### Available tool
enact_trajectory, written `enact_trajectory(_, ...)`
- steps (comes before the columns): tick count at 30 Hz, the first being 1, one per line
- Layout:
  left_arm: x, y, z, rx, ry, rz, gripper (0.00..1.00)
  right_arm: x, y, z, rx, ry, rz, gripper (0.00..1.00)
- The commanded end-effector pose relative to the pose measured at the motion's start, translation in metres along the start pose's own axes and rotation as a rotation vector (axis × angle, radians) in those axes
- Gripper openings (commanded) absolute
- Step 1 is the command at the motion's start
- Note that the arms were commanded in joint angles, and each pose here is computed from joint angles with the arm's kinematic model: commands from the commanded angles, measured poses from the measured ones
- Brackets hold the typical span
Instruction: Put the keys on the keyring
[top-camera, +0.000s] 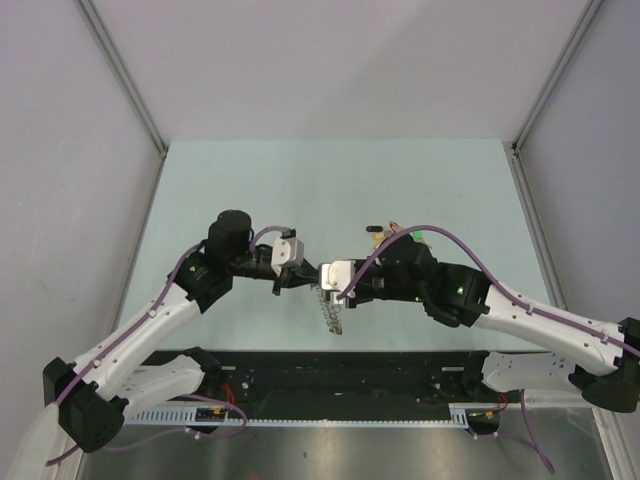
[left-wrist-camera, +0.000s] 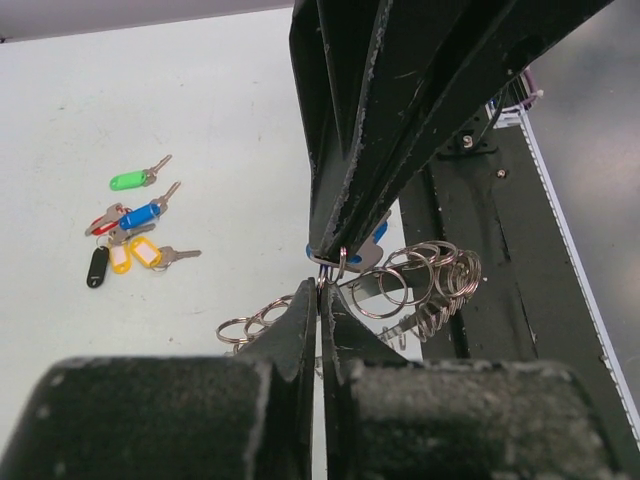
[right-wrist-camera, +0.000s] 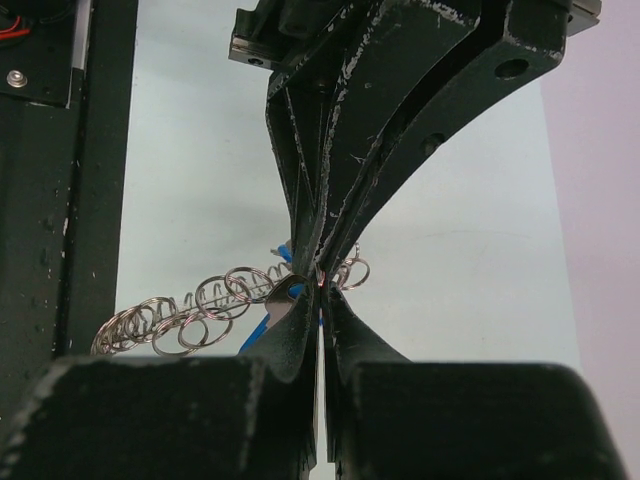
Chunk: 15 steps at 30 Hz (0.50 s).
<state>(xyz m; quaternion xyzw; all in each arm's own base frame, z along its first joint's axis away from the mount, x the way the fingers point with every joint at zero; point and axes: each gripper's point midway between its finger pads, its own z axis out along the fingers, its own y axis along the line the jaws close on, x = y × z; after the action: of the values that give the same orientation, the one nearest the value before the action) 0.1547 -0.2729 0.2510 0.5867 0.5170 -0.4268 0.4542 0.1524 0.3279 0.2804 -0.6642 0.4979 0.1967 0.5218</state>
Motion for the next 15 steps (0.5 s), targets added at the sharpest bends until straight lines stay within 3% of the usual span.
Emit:
enact_trajectory(1, -0.033, 0.001, -0.005, -0.022, -0.086, 0.068, 0.0, -0.032, -0.029, -0.024, 0.12, -0.072, -0.01, 0.0)
enact_trajectory(15, -0.047, 0.026, -0.017, -0.188, -0.15, 0.011, 0.0, -0.012, -0.023, -0.041, 0.15, -0.008, 0.068, 0.0)
